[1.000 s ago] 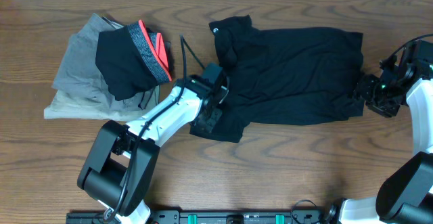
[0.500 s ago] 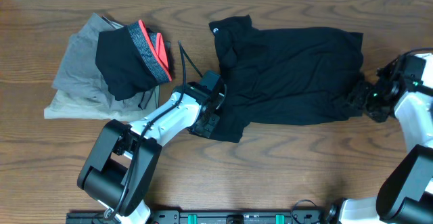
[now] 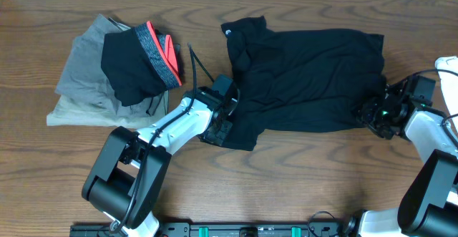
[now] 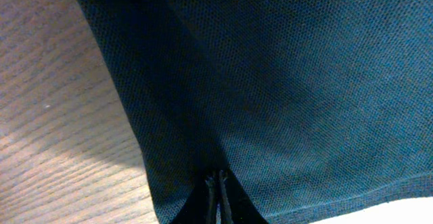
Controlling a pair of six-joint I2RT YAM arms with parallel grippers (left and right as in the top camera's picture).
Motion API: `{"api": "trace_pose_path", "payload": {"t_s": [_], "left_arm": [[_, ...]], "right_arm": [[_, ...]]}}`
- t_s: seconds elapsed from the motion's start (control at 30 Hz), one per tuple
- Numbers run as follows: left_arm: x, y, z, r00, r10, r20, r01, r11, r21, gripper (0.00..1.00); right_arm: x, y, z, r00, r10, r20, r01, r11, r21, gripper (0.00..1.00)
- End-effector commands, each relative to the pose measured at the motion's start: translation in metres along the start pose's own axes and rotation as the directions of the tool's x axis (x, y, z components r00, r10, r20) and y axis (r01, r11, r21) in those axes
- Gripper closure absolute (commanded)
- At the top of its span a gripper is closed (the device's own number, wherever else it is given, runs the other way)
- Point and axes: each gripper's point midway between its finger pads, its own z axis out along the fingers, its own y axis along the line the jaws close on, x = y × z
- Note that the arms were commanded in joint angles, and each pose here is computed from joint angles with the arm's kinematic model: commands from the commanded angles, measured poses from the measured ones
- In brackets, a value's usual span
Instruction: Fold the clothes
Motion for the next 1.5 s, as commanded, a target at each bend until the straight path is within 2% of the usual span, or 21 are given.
{"api": "trace_pose_path", "payload": {"t_s": [0.0, 0.17, 0.23, 0.37, 0.5, 0.6, 0.73, 0.83, 0.93, 1.03, 1.13, 1.2, 1.33, 1.4, 1.47], "left_arm": [[0.004, 0.002, 0.003, 1.000, -0.013, -0.016, 0.013, 1.000, -0.011, 0.94], [0.004, 0.002, 0.003, 1.000, -0.014, -0.016, 0.013, 1.000, -0.011, 0.94], [0.005, 0.002, 0.003, 1.000, -0.014, -0.019, 0.013, 1.000, -0.011, 0.94], [0.009, 0.002, 0.003, 0.999, -0.014, -0.035, 0.013, 1.000, -0.012, 0.94], [0.012, 0.002, 0.003, 0.999, -0.014, -0.049, 0.013, 1.000, -0.012, 0.94], [0.015, 0.003, 0.003, 0.998, -0.014, -0.058, 0.013, 1.000, -0.013, 0.94], [0.019, 0.003, 0.002, 0.997, -0.014, -0.077, 0.013, 1.000, -0.013, 0.94], [0.023, 0.003, 0.002, 0.996, -0.015, -0.091, 0.014, 1.000, -0.014, 0.94], [0.025, 0.002, 0.002, 0.995, -0.031, -0.100, 0.030, 0.999, -0.013, 0.94], [0.027, 0.002, 0.001, 0.993, -0.043, -0.107, 0.042, 0.999, -0.014, 0.94], [0.027, 0.002, -0.008, 0.993, -0.043, -0.114, 0.042, 0.999, -0.015, 0.94], [0.022, 0.002, -0.021, 0.994, -0.043, -0.101, 0.042, 0.999, -0.014, 0.93], [-0.011, 0.001, -0.058, 0.999, -0.043, 0.017, 0.043, 0.999, -0.006, 0.83], [-0.031, 0.001, -0.079, 0.994, -0.043, 0.099, 0.043, 0.999, 0.000, 0.74], [-0.048, 0.001, -0.097, 0.984, -0.044, 0.170, 0.044, 0.999, 0.005, 0.73]], "right_arm": [[0.008, 0.004, 0.004, 1.000, 0.004, -0.006, -0.004, 1.000, -0.023, 0.61], [-0.002, 0.005, 0.002, 1.000, -0.003, 0.030, 0.004, 1.000, -0.027, 0.94], [-0.005, 0.004, -0.006, 0.999, 0.006, 0.035, -0.005, 1.000, -0.023, 0.99], [-0.019, -0.015, -0.046, 0.995, 0.037, 0.096, -0.045, 0.996, 0.078, 0.99], [-0.023, -0.047, -0.102, 0.978, 0.089, 0.191, -0.137, 0.956, 0.258, 0.99], [-0.016, -0.064, -0.129, 0.956, 0.134, 0.263, -0.223, 0.911, 0.346, 0.91], [0.006, -0.087, -0.150, 0.938, 0.192, 0.288, -0.313, 0.826, 0.469, 0.90], [0.015, -0.095, -0.154, 0.929, 0.227, 0.291, -0.351, 0.789, 0.504, 0.95], [0.010, -0.093, -0.153, 0.926, 0.224, 0.305, -0.354, 0.797, 0.490, 0.95], [0.001, -0.073, -0.142, 0.926, 0.238, 0.293, -0.341, 0.861, 0.377, 0.94], [-0.017, -0.037, -0.130, 0.954, 0.141, 0.266, -0.199, 0.959, 0.204, 0.89], [-0.028, -0.018, -0.128, 0.960, 0.069, 0.273, -0.105, 0.988, 0.117, 0.84], [-0.038, 0.001, -0.124, 0.958, 0.050, 0.282, -0.057, 0.998, 0.019, 0.80], [-0.041, 0.008, -0.119, 0.962, 0.045, 0.270, -0.041, 0.999, -0.021, 0.79], [-0.039, 0.014, -0.110, 0.970, 0.037, 0.241, -0.029, 0.999, -0.038, 0.76]]}}
